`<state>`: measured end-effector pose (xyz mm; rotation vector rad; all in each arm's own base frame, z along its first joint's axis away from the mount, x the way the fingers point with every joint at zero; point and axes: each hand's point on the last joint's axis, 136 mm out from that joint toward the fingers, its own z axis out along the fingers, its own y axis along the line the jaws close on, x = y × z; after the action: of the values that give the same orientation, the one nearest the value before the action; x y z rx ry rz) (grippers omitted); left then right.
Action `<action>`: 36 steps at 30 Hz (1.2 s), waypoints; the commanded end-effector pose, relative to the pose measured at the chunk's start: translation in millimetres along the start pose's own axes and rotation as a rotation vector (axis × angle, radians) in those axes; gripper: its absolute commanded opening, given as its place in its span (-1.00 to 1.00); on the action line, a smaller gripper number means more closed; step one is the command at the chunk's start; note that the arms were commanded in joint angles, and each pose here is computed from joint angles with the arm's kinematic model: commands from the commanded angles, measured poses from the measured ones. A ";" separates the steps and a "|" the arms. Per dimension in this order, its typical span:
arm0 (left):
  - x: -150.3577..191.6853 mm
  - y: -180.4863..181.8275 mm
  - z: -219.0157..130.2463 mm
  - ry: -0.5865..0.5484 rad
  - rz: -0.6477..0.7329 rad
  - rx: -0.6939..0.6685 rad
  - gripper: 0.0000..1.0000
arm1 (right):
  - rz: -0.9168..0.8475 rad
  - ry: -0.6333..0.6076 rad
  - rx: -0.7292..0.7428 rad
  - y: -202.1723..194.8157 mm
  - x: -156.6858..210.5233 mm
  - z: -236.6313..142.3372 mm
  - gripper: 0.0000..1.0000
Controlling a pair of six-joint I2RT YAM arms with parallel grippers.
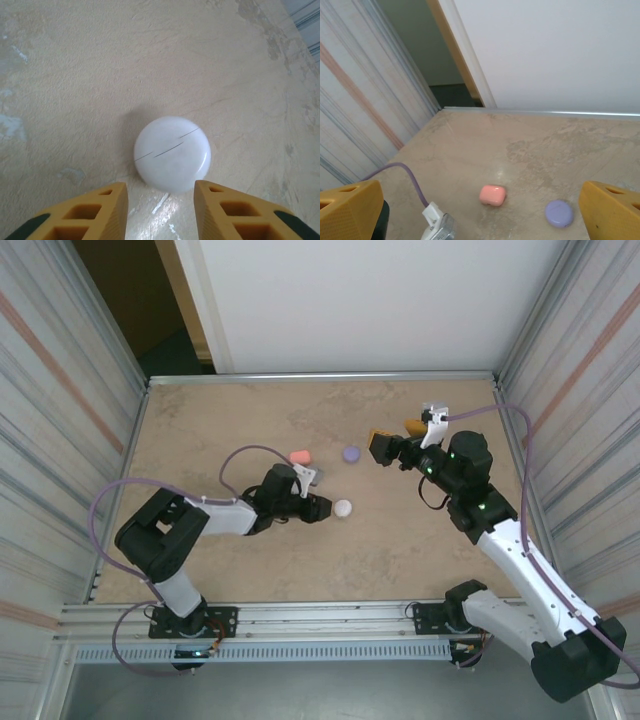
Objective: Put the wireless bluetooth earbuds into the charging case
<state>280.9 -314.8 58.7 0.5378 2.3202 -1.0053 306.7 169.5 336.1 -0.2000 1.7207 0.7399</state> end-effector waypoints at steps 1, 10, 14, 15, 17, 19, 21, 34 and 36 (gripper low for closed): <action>-10.5 -5.9 -10.5 -0.046 0.034 -0.010 -0.18 | -0.010 -0.019 0.013 -2.0 -3.3 -5.8 0.98; -31.3 -22.9 -36.5 -0.141 0.093 0.007 -0.05 | -0.011 0.001 0.034 -5.7 -0.5 -7.3 0.98; -45.3 -28.1 -57.8 -0.217 0.133 -0.023 0.06 | -0.016 0.025 0.065 -11.2 1.5 -10.4 0.98; -48.5 -28.5 -63.1 -0.233 0.144 -0.035 0.08 | -0.016 0.031 0.073 -12.8 2.8 -11.3 0.98; -55.1 -29.5 -74.6 -0.266 0.168 -0.061 0.14 | -0.019 0.045 0.088 -16.3 5.2 -13.4 0.98; -62.5 -29.1 -89.2 -0.308 0.192 -0.099 0.22 | -0.020 0.066 0.114 -22.3 8.6 -17.0 0.98; -69.5 -27.6 -103.7 -0.350 0.210 -0.133 0.31 | -0.021 0.089 0.136 -27.5 12.9 -21.7 0.98; -97.3 31.6 -207.6 -0.633 0.157 -0.437 0.56 | 0.032 0.180 0.376 -83.6 62.5 -57.9 0.98; -96.4 41.7 -224.8 -0.684 0.146 -0.505 0.63 | 0.049 0.187 0.424 -95.7 70.7 -60.9 0.98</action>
<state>303.8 -161.7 225.9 0.1943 1.7946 -0.5455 284.9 94.8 263.6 -0.0061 1.9700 0.4667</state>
